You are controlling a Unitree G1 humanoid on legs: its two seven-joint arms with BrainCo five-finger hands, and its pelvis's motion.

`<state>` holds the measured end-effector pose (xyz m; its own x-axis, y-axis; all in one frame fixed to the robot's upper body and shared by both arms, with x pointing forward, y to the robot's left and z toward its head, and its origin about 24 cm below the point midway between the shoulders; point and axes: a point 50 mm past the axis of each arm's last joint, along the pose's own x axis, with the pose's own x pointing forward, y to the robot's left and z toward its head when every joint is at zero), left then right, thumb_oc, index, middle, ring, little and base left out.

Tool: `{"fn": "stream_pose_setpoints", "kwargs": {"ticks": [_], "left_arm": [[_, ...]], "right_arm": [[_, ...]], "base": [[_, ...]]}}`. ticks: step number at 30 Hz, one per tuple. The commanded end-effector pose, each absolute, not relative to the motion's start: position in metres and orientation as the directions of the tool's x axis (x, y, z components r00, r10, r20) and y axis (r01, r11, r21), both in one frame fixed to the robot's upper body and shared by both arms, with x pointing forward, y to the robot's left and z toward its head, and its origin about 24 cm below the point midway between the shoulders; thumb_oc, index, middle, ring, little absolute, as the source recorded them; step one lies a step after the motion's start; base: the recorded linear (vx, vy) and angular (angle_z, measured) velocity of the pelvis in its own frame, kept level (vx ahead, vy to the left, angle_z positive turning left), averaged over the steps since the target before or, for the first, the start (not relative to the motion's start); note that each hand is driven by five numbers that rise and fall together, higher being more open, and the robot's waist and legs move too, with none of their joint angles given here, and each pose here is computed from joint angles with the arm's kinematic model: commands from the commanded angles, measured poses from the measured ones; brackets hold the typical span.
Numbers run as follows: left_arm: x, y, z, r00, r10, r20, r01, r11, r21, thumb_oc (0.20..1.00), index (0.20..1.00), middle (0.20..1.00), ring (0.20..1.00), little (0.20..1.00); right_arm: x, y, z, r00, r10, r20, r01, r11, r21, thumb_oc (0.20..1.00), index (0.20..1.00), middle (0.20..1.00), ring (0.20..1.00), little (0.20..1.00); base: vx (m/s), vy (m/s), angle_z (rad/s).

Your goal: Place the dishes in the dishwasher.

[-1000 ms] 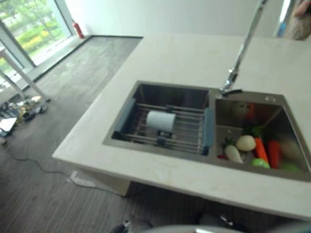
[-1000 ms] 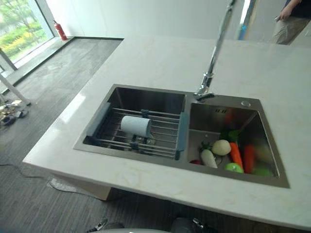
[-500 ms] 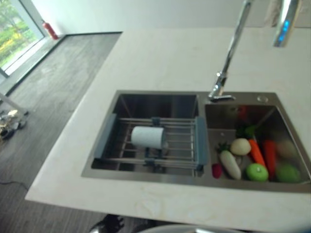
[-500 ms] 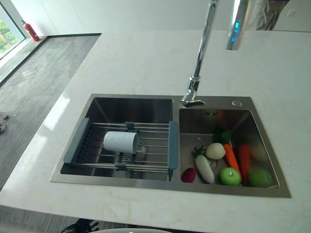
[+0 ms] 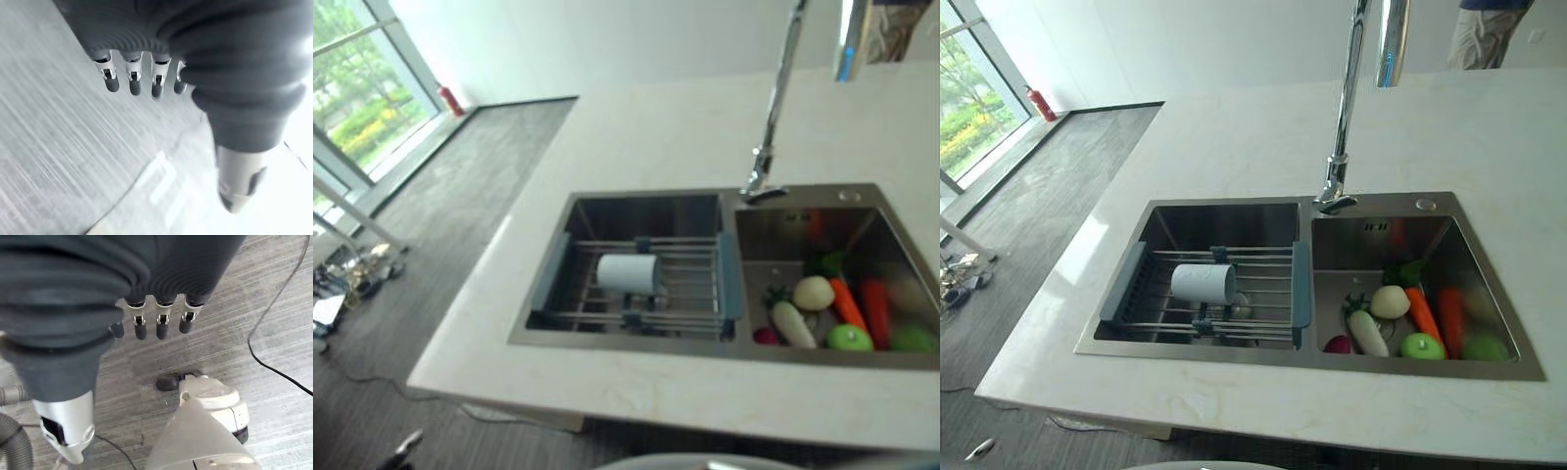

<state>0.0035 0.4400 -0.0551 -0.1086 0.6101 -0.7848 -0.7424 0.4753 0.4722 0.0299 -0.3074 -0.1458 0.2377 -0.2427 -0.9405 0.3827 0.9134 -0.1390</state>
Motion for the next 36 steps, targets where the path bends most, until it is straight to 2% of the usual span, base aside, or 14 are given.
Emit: {"fn": "stream_pose_setpoints", "kwargs": {"ticks": [1, 3, 6, 7, 8, 9, 12, 14, 16, 18, 22, 27, 32, 36], "left_arm": [[0.012, 0.487, 0.002, -0.134, 0.804, -0.579, -0.626, 0.384, 0.678, 1.0, 1.0, 1.0, 1.0, 1.0], [0.04, 0.523, 0.068, -0.011, 0.933, -0.36, -0.646, 0.268, 0.714, 1.0, 1.0, 1.0, 1.0, 1.0], [0.087, 0.537, 0.133, 0.158, 0.976, -0.148, -0.679, 0.216, 0.701, 1.0, 1.0, 1.0, 1.0, 1.0], [0.115, 0.535, 0.166, 0.269, 0.963, -0.024, -0.681, 0.208, 0.702, 1.0, 1.0, 1.0, 1.0, 1.0], [0.161, 0.518, 0.215, 0.42, 0.894, 0.157, -0.696, 0.206, 0.688, 1.0, 1.0, 1.0, 1.0, 1.0], [0.192, 0.495, 0.251, 0.539, 0.792, 0.286, -0.706, 0.239, 0.667, 1.0, 1.0, 1.0, 1.0, 1.0], [0.237, 0.442, 0.291, 0.742, 0.527, 0.414, -0.639, 0.368, 0.676, 1.0, 1.0, 1.0, 1.0, 1.0], [0.261, 0.402, 0.298, 0.846, 0.323, 0.424, -0.533, 0.474, 0.701, 1.0, 1.0, 1.0, 1.0, 1.0], [0.294, 0.322, 0.282, 0.948, -0.045, 0.314, -0.223, 0.609, 0.761, 1.0, 1.0, 1.0, 1.0, 1.0], [0.298, 0.304, 0.274, 0.951, -0.126, 0.283, -0.155, 0.598, 0.786, 1.0, 1.0, 1.0, 1.0, 1.0], [0.315, 0.269, 0.242, 0.96, -0.269, 0.073, 0.065, 0.469, 0.881, 1.0, 1.0, 1.0, 1.0, 1.0], [0.329, 0.267, 0.212, 0.963, -0.25, -0.099, 0.193, 0.384, 0.903, 1.0, 1.0, 1.0, 1.0, 1.0], [0.332, 0.271, 0.198, 0.933, -0.246, -0.261, 0.307, 0.17, 0.937, 1.0, 1.0, 1.0, 1.0, 1.0], [0.33, 0.265, 0.192, 0.897, -0.276, -0.345, 0.382, 0.093, 0.92, 1.0, 1.0, 1.0, 1.0, 1.0]], "right_arm": [[0.053, -0.297, -0.148, 0.278, -0.216, -0.936, 0.381, 0.919, -0.099, 1.0, 1.0, 1.0, 1.0, 1.0], [0.048, -0.296, -0.149, 0.253, -0.214, -0.943, 0.382, 0.918, -0.106, 1.0, 1.0, 1.0, 1.0, 1.0], [0.041, -0.292, -0.152, 0.234, -0.209, -0.949, 0.422, 0.902, -0.095, 1.0, 1.0, 1.0, 1.0, 1.0], [0.038, -0.287, -0.154, 0.231, -0.203, -0.952, 0.435, 0.896, -0.085, 1.0, 1.0, 1.0, 1.0, 1.0], [0.033, -0.28, -0.157, 0.227, -0.19, -0.955, 0.445, 0.893, -0.072, 1.0, 1.0, 1.0, 1.0, 1.0], [0.03, -0.277, -0.158, 0.223, -0.18, -0.958, 0.447, 0.893, -0.064, 1.0, 1.0, 1.0, 1.0, 1.0], [0.026, -0.274, -0.159, 0.214, -0.166, -0.962, 0.446, 0.893, -0.055, 1.0, 1.0, 1.0, 1.0, 1.0], [0.023, -0.272, -0.16, 0.209, -0.159, -0.965, 0.455, 0.889, -0.048, 1.0, 1.0, 1.0, 1.0, 1.0], [0.017, -0.267, -0.162, 0.2, -0.133, -0.971, 0.484, 0.875, -0.02, 1.0, 1.0, 1.0, 1.0, 1.0], [0.014, -0.266, -0.162, 0.198, -0.122, -0.973, 0.494, 0.869, -0.008, 1.0, 1.0, 1.0, 1.0, 1.0], [0.008, -0.269, -0.161, 0.198, -0.123, -0.972, 0.531, 0.847, 0.001, 1.0, 1.0, 1.0, 1.0, 1.0], [0.009, -0.268, -0.161, 0.209, -0.121, -0.97, 0.523, 0.852, 0.007, 1.0, 1.0, 1.0, 1.0, 1.0], [0.013, -0.277, -0.158, 0.227, -0.128, -0.966, 0.492, 0.871, 0.0, 1.0, 1.0, 1.0, 1.0, 1.0], [0.019, -0.285, -0.154, 0.253, -0.14, -0.957, 0.492, 0.87, 0.003, 1.0, 1.0, 1.0, 1.0, 1.0]], "base": [[0.0, 0.0, 0.0], [-0.01, -0.024, 0.03], [-0.03, -0.078, 0.07], [-0.01, -0.151, 0.14], [0.0, -0.17, 0.3], [0.0, -0.144, 0.19], [0.01, -0.063, -0.04], [0.05, -0.052, -0.07], [0.1, -0.083, -0.21], [0.06, -0.047, -0.15], [0.04, -0.053, -0.18], [0.03, -0.011, -0.25], [0.01, 0.021, -0.22], [0.05, 0.036, -0.06]]}}
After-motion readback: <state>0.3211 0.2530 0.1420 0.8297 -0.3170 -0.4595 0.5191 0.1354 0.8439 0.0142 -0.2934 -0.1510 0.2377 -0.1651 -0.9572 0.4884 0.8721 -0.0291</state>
